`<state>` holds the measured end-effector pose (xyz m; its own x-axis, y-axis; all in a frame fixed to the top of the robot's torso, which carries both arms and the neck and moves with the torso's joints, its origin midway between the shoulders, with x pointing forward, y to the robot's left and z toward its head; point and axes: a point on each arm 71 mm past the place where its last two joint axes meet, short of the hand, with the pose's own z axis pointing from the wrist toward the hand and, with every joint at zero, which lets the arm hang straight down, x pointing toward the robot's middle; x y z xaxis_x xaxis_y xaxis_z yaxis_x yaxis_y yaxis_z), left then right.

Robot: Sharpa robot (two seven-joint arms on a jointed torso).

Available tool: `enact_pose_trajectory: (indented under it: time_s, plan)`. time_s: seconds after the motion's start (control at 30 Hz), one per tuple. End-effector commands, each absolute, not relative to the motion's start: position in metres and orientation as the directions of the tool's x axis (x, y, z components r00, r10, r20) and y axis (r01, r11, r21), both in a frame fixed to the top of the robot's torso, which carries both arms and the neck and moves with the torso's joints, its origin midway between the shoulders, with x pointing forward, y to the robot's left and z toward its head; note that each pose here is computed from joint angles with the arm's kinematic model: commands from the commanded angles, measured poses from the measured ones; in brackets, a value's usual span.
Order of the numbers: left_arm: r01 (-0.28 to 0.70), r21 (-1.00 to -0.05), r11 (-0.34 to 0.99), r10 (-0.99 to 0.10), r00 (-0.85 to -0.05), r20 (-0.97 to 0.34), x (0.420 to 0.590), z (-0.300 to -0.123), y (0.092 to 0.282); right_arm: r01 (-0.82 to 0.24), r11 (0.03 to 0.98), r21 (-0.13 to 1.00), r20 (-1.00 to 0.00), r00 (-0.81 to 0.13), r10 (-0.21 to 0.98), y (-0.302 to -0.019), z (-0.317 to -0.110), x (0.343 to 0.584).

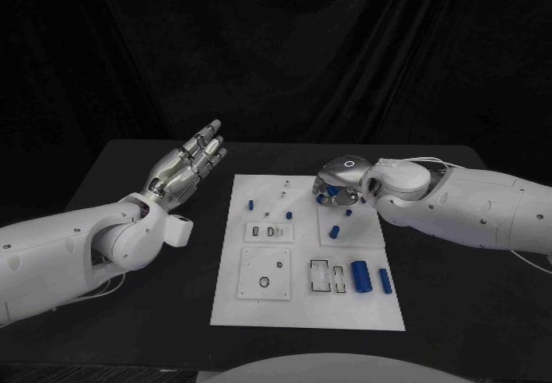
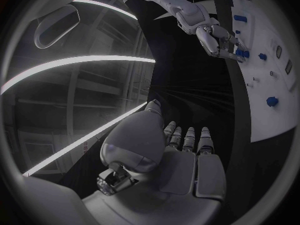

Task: Assemble the parts on the task board

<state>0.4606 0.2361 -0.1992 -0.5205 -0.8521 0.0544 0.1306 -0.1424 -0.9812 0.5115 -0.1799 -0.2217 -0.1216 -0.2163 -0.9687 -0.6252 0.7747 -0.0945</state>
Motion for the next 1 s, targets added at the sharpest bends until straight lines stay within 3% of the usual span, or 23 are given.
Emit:
enact_pose_trajectory:
  time_s: [0.03,0.73,0.9,1.0]
  plan:
    - [0.185,-0.965,-0.187,-0.842,-0.536,0.06,0.46,-0.193,0.235,-0.633,0.768,-0.098,-0.97,-0.111,-0.215,-0.18,-0.223,0.511]
    - [0.175,-0.967,-0.185,-0.839,-0.541,0.062,0.46,-0.194,0.235,-0.649,0.755,-0.092,-0.978,-0.085,-0.192,-0.181,-0.225,0.511]
    - [0.173,-0.968,-0.183,-0.84,-0.539,0.062,0.46,-0.194,0.236,-0.648,0.756,-0.091,-0.985,-0.053,-0.164,-0.18,-0.219,0.511]
    - [0.172,-0.968,-0.181,-0.841,-0.537,0.062,0.46,-0.194,0.236,-0.651,0.752,-0.101,-0.989,-0.015,-0.146,-0.174,-0.204,0.514]
